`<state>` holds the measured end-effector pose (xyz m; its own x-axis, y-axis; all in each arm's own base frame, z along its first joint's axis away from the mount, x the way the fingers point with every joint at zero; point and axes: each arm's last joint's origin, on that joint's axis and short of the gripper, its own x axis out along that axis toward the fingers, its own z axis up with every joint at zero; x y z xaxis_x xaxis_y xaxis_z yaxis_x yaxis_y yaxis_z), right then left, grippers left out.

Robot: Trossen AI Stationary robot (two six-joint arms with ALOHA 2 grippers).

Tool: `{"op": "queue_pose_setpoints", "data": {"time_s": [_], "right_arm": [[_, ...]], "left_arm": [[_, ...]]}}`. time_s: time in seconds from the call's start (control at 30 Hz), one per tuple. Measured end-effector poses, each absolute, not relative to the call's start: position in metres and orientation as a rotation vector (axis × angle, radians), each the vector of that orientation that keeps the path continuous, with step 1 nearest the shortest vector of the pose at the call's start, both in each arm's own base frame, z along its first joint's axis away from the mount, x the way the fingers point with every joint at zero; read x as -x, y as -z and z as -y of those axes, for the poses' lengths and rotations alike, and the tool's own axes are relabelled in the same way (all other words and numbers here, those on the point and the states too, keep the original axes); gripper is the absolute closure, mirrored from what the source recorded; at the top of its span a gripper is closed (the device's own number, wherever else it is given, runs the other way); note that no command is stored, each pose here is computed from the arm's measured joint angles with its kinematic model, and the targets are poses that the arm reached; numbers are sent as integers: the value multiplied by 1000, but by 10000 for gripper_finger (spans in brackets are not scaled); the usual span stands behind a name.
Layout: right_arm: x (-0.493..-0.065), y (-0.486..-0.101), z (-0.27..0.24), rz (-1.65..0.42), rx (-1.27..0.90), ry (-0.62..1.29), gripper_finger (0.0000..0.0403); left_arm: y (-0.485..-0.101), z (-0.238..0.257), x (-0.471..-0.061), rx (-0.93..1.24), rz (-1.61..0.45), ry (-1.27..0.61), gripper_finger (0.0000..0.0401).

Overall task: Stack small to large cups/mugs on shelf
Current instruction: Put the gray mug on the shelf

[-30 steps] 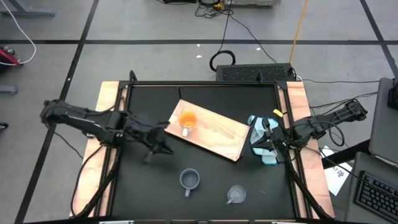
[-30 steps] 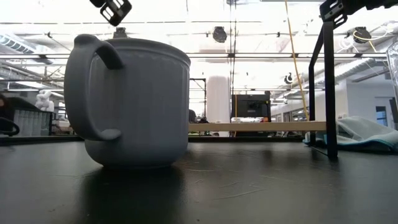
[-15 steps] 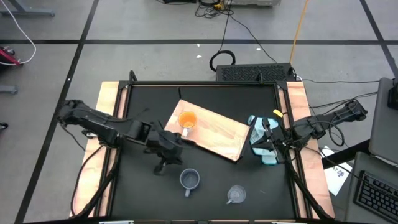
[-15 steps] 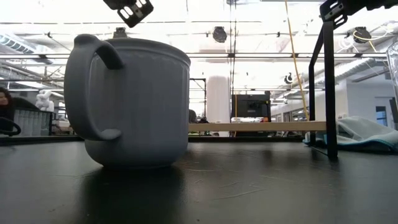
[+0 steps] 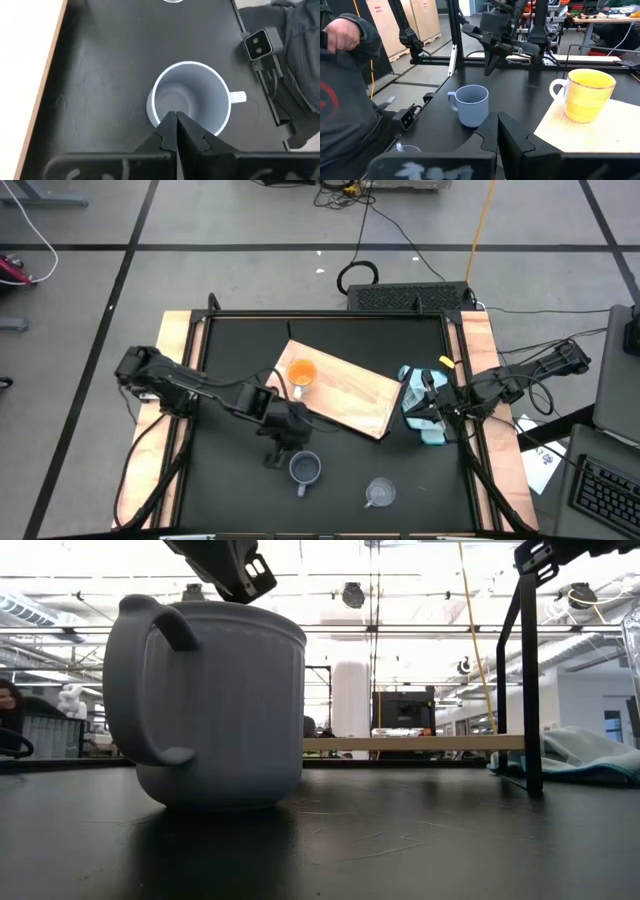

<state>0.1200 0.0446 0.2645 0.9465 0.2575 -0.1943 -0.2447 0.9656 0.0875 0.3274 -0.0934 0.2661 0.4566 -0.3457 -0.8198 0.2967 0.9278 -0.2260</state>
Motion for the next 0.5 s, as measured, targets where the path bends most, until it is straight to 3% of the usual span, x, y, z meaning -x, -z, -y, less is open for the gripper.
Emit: {"op": "queue_pose_setpoints", "data": {"time_s": [0.23, 0.5], "right_arm": [[-120, -264, -45, -211, -61, -255, 403], [-120, -264, -45, -211, -61, -256, 403]], "left_arm": [[-259, 95, -331, 71, -1057, 415, 374], [-261, 97, -335, 76, -1011, 432, 302]]}}
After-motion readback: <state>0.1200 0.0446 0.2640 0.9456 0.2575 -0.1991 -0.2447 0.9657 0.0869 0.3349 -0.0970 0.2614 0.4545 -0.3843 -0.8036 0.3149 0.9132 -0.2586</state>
